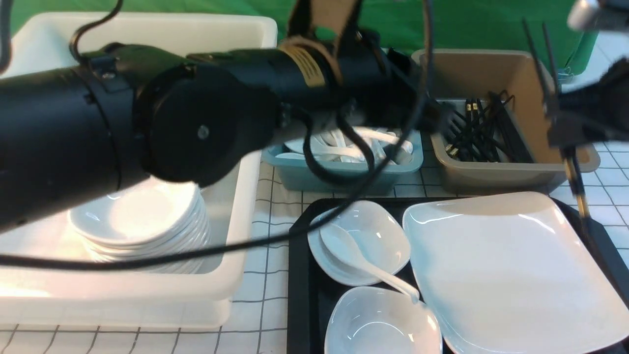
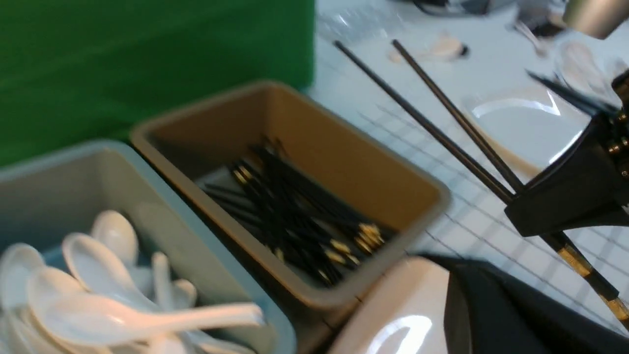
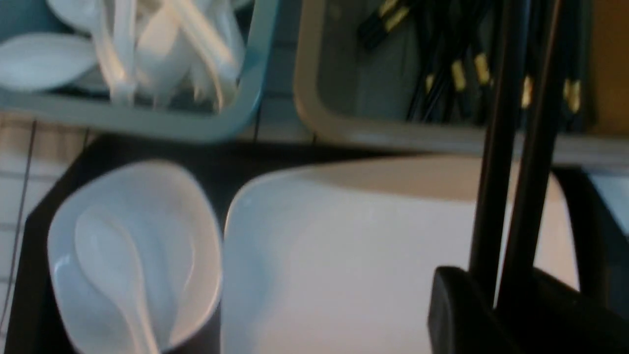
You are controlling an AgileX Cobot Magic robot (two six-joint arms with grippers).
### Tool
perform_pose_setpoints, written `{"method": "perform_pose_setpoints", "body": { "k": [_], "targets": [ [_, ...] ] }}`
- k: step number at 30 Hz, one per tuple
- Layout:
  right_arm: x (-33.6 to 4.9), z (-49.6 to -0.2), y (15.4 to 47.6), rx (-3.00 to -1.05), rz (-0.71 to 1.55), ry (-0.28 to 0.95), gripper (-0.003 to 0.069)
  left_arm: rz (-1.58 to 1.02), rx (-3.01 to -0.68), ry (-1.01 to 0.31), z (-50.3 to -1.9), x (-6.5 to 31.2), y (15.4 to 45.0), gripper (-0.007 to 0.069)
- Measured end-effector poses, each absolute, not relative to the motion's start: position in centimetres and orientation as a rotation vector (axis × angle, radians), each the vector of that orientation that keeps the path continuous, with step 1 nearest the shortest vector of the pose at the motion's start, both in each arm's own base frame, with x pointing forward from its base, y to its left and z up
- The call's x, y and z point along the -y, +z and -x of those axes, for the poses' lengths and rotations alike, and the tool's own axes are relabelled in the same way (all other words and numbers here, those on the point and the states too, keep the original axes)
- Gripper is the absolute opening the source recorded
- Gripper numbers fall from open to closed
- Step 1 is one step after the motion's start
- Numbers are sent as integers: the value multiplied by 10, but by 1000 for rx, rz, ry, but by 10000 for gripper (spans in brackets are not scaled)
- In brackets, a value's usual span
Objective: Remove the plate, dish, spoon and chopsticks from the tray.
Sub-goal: Use the right arm to put the chopsticks into the small storage box on the right
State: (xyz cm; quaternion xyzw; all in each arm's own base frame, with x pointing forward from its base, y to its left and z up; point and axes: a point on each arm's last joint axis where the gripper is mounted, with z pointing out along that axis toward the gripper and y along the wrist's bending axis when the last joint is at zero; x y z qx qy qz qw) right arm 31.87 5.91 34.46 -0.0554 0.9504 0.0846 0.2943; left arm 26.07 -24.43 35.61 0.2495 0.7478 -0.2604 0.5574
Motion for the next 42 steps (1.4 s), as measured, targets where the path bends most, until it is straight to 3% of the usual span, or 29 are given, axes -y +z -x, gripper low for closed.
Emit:
{"method": "perform_pose_setpoints", "body": {
  "k": [5, 11, 21, 29, 34, 38, 41, 42],
  "targets": [
    [-50, -372, 346, -2396, 81, 209, 125, -545, -1753, -589, -274, 238, 352, -3],
    [-48, -429, 323, -2261, 31, 203, 125, -553, -1783, -581, -276, 238, 347, -3],
    [-50, -473, 263, -2195, -1, 180, 127, -663, -2142, -575, -265, 239, 311, -3],
    [-50, -471, 252, -2269, 68, 151, 309, -758, -2358, -618, -248, 242, 294, -3],
    [-50, -458, 256, -2383, 111, 141, 325, -880, -2421, -619, -234, 256, 281, -3],
    [-49, -436, 276, -2480, 212, 126, 248, -817, -2544, -650, -227, 265, 270, -3],
    [-47, -402, 316, -2528, 327, 115, 73, -767, -2705, -633, -229, 273, 258, -3],
    [-47, -398, 322, -2525, 332, 115, 65, -766, -2712, -631, -230, 274, 257, -2]
  ]
}}
